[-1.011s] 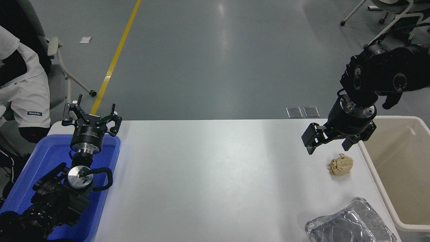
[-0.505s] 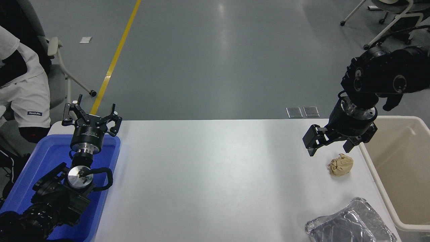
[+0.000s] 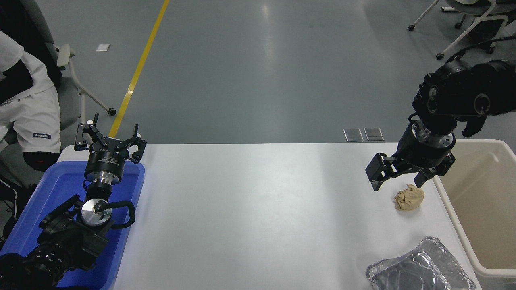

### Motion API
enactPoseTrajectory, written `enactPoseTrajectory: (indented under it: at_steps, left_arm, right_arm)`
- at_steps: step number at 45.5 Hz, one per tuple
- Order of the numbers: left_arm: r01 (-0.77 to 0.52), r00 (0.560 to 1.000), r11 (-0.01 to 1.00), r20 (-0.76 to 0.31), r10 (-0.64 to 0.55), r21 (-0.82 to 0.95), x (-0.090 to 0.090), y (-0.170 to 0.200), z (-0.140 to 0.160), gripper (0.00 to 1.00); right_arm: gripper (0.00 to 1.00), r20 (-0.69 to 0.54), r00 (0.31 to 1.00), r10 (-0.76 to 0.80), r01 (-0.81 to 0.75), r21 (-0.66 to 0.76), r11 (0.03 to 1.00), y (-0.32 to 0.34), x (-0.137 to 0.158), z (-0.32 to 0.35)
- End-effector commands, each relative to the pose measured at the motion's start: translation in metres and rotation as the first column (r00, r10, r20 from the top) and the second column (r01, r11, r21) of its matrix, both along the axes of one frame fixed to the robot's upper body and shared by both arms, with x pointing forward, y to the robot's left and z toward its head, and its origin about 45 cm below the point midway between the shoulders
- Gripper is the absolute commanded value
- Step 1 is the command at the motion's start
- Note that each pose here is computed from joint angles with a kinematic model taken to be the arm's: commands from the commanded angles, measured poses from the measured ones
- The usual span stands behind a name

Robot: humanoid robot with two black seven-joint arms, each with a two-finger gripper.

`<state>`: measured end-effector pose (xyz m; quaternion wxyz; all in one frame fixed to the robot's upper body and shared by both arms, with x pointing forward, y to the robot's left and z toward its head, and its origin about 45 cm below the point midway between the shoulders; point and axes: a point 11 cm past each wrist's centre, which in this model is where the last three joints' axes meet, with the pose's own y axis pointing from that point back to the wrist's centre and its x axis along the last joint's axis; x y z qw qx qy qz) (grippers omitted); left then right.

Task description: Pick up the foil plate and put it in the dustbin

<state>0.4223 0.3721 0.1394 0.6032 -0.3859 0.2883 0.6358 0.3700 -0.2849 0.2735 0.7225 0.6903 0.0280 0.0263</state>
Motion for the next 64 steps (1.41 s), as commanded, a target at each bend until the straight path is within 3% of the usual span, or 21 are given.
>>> enactPoseTrajectory:
  at_steps: [1,11,23,41,52,64]
  left_arm:
    - [0.0,1.0,1.0,0.0,0.0,0.0,0.0,0.0,0.0,0.99]
    - [-0.001,1.0,1.0,-0.001,0.001,0.001,0.0,0.0,0.0,0.99]
    - [0.0,1.0,1.0,0.0,0.0,0.0,0.0,0.0,0.0,0.99]
    - [0.0,1.0,1.0,0.0,0.0,0.0,0.0,0.0,0.0,0.99]
    - [-0.001,1.0,1.0,-0.001,0.001,0.001,0.0,0.0,0.0,0.99]
    - [0.0,1.0,1.0,0.0,0.0,0.0,0.0,0.0,0.0,0.99]
  right_arm:
    - [1.0,-0.005,0.998,0.061,-0.06,0.026,0.998,-0.002,-0.004,-0.004]
    - [1.0,-0.039,0.983,0.177,-0.177,-0.005,0.984,-0.021,-0.024,-0.011]
    - [1.0,-0.076,0.992,0.098,-0.097,0.016,0.995,-0.058,-0.044,-0.028]
    - [1.0,-0.144,0.967,0.208,-0.201,0.06,0.978,-0.048,-0.065,-0.085]
    - [1.0,-0.082,0.986,0.143,-0.142,0.02,0.99,-0.083,-0.061,-0.098]
    - [1.0,-0.135,0.957,0.256,-0.266,-0.062,0.962,-0.109,-0.084,-0.124]
